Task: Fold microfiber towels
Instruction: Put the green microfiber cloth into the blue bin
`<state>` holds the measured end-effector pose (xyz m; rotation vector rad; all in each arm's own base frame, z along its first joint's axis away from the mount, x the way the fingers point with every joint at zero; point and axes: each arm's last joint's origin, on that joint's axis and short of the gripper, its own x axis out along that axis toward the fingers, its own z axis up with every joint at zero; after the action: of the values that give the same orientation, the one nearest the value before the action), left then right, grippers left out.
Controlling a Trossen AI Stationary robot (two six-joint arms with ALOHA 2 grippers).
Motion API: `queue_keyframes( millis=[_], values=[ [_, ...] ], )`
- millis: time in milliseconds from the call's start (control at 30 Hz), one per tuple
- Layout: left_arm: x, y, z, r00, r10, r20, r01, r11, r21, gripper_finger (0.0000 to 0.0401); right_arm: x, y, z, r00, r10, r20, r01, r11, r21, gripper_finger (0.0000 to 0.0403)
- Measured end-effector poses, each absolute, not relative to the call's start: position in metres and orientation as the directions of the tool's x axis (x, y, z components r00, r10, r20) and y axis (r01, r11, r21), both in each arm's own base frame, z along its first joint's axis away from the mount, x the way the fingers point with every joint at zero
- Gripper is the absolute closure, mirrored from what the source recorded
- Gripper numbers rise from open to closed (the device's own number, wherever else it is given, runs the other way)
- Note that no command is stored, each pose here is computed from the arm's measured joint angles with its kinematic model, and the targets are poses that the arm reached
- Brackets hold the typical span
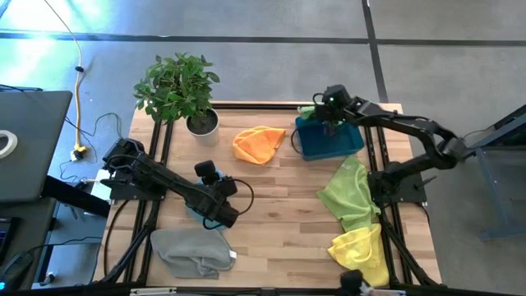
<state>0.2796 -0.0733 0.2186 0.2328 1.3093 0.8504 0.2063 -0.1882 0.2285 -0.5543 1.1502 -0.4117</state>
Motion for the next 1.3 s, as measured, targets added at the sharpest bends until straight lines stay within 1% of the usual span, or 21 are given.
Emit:
queue_keyframes(
  millis=[100, 167, 267, 333, 600, 667, 733, 767, 833, 900, 1000, 1133, 1300],
  values=[
    [0.28, -0.073, 0.219, 0.014, 0.662, -0.749, -0.415, 0.686, 0.598, 0.0298, 0.212, -0.186, 0.223, 0.367, -0.548, -0.752, -0.029, 0.801, -0.598, 0.0402],
    [0.28, -0.073, 0.219, 0.014, 0.662, -0.749, -0.41, 0.687, 0.6, 0.0298, 0.213, -0.185, 0.224, 0.346, -0.581, -0.737, -0.064, 0.768, -0.637, 0.0402],
    [0.28, -0.073, 0.219, 0.014, 0.662, -0.749, -0.397, 0.692, 0.604, 0.0298, 0.21, -0.189, 0.232, 0.282, -0.679, -0.678, -0.084, 0.686, -0.723, 0.0402],
    [0.28, -0.073, 0.219, 0.014, 0.662, -0.749, -0.391, 0.693, 0.605, 0.0298, 0.206, -0.192, 0.24, 0.265, -0.731, -0.628, -0.083, 0.632, -0.771, 0.0402],
    [0.282, -0.073, 0.218, 0.027, 0.657, -0.754, -0.406, 0.696, 0.592, 0.0298, 0.204, -0.21, 0.264, 0.277, -0.869, -0.411, -0.058, 0.412, -0.909, 0.0402],
    [0.282, -0.072, 0.218, 0.025, 0.657, -0.754, -0.414, 0.693, 0.59, 0.0298, 0.204, -0.212, 0.267, 0.283, -0.88, -0.382, -0.061, 0.381, -0.923, 0.0402],
    [0.282, -0.07, 0.218, 0.022, 0.656, -0.754, -0.421, 0.69, 0.589, 0.0298, 0.202, -0.214, 0.266, 0.29, -0.871, -0.397, -0.056, 0.398, -0.915, 0.0402],
    [0.283, -0.07, 0.218, 0.021, 0.657, -0.754, -0.423, 0.689, 0.588, 0.0298, 0.2, -0.214, 0.263, 0.297, -0.854, -0.428, -0.06, 0.431, -0.9, 0.0402],
    [0.283, -0.07, 0.218, 0.021, 0.656, -0.754, -0.424, 0.689, 0.588, 0.0298, 0.197, -0.213, 0.254, 0.313, -0.797, -0.516, -0.078, 0.52, -0.85, 0.0402],
    [0.283, -0.069, 0.218, 0.02, 0.656, -0.755, -0.428, 0.688, 0.586, 0.0298, 0.194, -0.213, 0.242, 0.304, -0.735, -0.605, -0.096, 0.609, -0.788, 0.0402],
    [0.283, -0.069, 0.218, 0.014, 0.646, -0.764, -0.429, 0.694, 0.579, 0.0298, 0.192, -0.21, 0.23, 0.3, -0.648, -0.7, -0.095, 0.71, -0.697, 0.0402],
    [0.283, -0.069, 0.218, 0.012, 0.642, -0.767, -0.43, 0.696, 0.575, 0.0298, 0.191, -0.203, 0.224, 0.341, -0.548, -0.763, -0.106, 0.785, -0.611, 0.0402],
    [0.283, -0.069, 0.218, 0.01, 0.637, -0.771, -0.443, 0.694, 0.568, 0.0298, 0.188, -0.191, 0.216, 0.277, -0.454, -0.847, -0.157, 0.848, -0.506, 0.0402]
  ],
)
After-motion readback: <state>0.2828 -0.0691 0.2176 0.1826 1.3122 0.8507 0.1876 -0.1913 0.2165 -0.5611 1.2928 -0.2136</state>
